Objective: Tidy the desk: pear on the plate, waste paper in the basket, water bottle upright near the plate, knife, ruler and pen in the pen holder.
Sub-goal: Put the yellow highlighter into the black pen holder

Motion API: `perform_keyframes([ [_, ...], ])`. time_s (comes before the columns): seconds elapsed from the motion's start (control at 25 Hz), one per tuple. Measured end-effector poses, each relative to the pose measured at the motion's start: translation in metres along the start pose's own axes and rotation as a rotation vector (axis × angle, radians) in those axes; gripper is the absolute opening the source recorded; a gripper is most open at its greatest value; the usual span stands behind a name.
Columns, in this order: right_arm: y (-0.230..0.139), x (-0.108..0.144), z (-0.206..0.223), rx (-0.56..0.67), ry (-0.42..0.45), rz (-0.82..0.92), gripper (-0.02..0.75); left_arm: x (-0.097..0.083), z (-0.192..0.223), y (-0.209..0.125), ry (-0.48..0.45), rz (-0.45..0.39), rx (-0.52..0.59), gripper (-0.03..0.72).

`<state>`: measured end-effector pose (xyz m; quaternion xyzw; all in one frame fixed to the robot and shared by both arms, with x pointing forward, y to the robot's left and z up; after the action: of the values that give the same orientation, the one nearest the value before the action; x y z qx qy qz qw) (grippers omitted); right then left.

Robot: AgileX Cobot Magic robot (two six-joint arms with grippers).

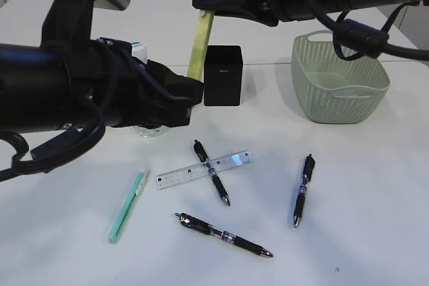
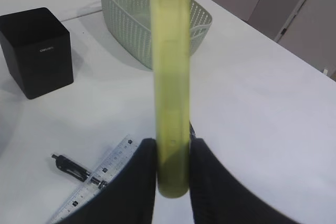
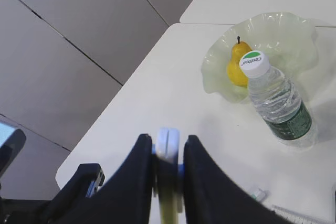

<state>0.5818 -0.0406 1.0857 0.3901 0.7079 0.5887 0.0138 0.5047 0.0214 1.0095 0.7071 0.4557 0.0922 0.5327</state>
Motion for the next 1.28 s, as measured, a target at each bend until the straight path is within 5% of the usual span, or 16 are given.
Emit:
perform_keyframes([
  [0.16, 0.000, 0.001, 0.001, 0.001, 0.007, 0.012, 0.102, 0.001, 0.000, 0.000, 0.003, 0.004, 0.003, 0.158],
  [0.48, -0.001, 0.007, 0.001, 0.005, 0.038, 0.036, 0.099, 0.001, 0.000, -0.001, 0.007, 0.007, 0.006, 0.386],
  [0.68, -0.001, 0.007, 0.001, 0.005, 0.038, 0.036, 0.099, 0.001, 0.000, -0.001, 0.007, 0.009, 0.006, 0.455],
  [1.28, 0.011, -0.014, 0.000, -0.059, -0.073, 0.043, 0.096, 0.028, -0.019, 0.021, 0.089, -0.022, -0.049, 0.487],
])
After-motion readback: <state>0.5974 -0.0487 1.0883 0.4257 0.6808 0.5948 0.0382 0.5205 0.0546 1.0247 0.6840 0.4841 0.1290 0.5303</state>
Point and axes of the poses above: a point on each arm's last joint axis where the gripper is mounted, z pointing out along that axis toward the gripper, x along the wrist's bending axis when the last joint is at zero, y = z × x, the point moved 10 cm from there along z, pointing out along that axis toward the gripper, and after that the axes turned 8 degrees about -z, right-handed, at the moved point
